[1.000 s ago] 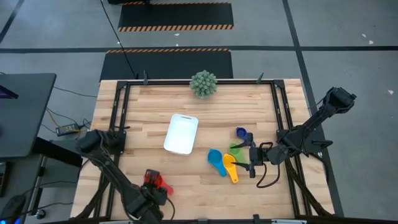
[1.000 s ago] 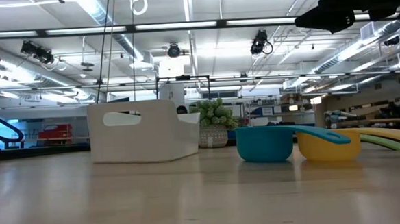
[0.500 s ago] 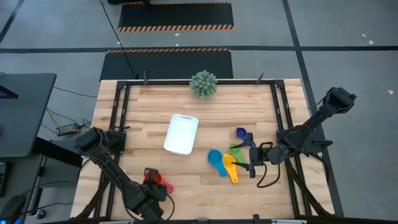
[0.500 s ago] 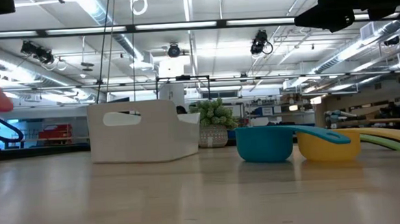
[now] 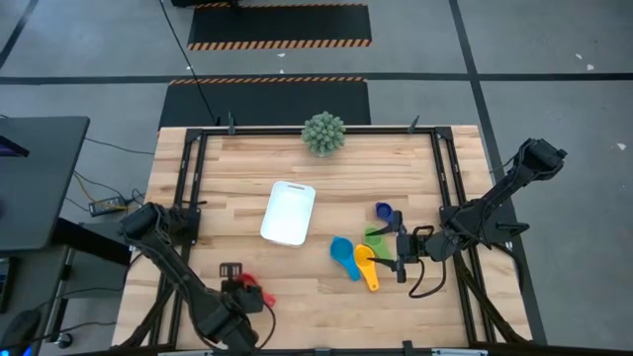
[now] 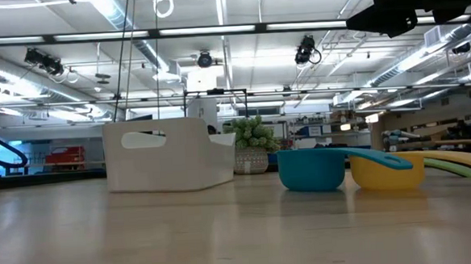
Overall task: Nest measuring cups in basket
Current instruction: Stack the light blue measuring cup on the top of the red measuring cup
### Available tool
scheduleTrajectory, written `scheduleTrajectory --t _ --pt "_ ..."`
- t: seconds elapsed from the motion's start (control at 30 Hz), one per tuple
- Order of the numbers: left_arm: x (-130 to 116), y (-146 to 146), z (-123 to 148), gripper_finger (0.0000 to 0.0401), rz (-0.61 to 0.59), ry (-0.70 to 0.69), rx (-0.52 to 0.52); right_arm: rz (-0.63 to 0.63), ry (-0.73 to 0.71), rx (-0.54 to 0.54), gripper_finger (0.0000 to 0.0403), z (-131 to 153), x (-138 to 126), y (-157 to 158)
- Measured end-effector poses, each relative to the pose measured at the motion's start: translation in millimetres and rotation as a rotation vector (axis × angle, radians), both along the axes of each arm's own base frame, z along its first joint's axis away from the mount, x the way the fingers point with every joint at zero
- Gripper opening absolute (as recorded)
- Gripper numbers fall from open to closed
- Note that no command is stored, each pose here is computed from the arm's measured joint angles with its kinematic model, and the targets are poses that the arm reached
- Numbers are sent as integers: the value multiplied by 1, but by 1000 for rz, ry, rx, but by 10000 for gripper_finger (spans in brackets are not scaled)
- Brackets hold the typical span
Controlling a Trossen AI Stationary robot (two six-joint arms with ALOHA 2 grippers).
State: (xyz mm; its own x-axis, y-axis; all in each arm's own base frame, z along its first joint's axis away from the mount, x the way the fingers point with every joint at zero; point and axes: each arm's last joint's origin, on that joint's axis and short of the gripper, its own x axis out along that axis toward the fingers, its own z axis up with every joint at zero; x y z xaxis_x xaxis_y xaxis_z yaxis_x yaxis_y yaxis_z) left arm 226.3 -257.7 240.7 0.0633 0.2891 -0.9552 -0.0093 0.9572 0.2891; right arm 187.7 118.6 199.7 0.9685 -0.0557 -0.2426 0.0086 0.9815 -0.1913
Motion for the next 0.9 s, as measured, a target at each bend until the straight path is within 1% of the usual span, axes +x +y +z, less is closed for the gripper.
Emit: scheduleTrajectory --t 0.1,0.23,0.3,0.4,0.47,0.57,0.67,0.8,0.9 --pt "-10 -2 -8 110 -48 12 47 0 0 0 299 0 0 0" --pt "-20 -5 -16 102 -38 82 29 0 0 0 299 0 0 0" --pt "-26 -7 -15 96 -19 74 19 0 -6 4 299 1 0 0" --pt "-38 -7 -10 88 59 16 -22 1 -12 7 299 1 0 0" --pt "-47 -9 -14 84 99 -31 -62 2 -15 7 299 2 0 0" --pt "-56 -9 -25 80 150 -114 -130 24 -14 14 299 2 0 1" --pt "-64 -6 -45 80 204 -158 -190 24 -16 14 299 2 1 1" --pt "-73 4 -65 82 290 -205 -227 25 -19 16 299 2 1 1" --pt "-76 11 -75 102 343 -226 -248 25 -19 16 299 2 1 1"
